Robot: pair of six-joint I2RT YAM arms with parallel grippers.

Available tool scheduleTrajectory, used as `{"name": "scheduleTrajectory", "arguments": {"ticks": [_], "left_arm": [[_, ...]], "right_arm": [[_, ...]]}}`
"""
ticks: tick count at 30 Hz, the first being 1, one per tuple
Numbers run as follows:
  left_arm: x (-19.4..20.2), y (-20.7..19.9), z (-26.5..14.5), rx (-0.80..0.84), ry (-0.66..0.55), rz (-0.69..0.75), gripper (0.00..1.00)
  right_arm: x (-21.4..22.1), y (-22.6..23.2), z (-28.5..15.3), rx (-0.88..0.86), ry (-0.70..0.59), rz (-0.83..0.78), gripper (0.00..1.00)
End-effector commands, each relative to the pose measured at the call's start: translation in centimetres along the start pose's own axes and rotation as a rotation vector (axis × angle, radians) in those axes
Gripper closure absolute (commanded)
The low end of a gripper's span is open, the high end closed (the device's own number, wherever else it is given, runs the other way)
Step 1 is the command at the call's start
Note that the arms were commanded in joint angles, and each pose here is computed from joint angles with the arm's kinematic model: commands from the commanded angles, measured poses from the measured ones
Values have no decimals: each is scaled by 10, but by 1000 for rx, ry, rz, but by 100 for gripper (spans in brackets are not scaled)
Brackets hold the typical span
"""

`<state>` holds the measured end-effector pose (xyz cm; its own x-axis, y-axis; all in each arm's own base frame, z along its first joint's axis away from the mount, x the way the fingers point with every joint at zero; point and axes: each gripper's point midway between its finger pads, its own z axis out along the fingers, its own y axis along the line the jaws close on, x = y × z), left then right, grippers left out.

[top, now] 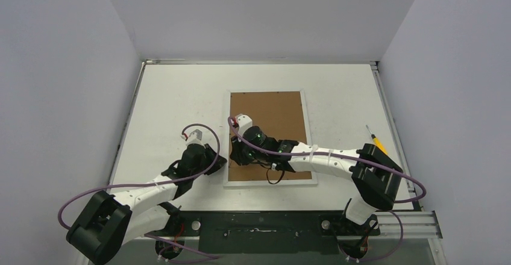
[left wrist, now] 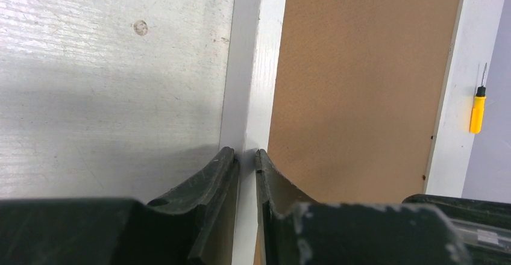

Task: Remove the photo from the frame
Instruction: Release the photo frame item from the photo frame.

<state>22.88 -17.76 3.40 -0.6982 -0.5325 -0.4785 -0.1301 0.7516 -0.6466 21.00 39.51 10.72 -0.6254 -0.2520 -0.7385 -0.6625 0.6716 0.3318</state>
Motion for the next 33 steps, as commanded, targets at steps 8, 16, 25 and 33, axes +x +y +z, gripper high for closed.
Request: {"name": "scheduleTrajectory", "arguments": {"ticks": [8, 16, 25, 33], "left_arm": [[31, -28, -6, 136, 134, -45, 86], [32, -31, -7, 148, 140, -50, 86], [32, -32, -8, 152, 137, -58, 86], [30, -30, -9, 143, 125, -50, 86]], "right_arm": [[-39, 79, -7, -172, -129, -66, 95], [-37, 89, -2, -187, -138, -77, 95], [-37, 89, -2, -180, -163, -54, 95], [-27, 52, -27, -139, -230, 36, 95]]}}
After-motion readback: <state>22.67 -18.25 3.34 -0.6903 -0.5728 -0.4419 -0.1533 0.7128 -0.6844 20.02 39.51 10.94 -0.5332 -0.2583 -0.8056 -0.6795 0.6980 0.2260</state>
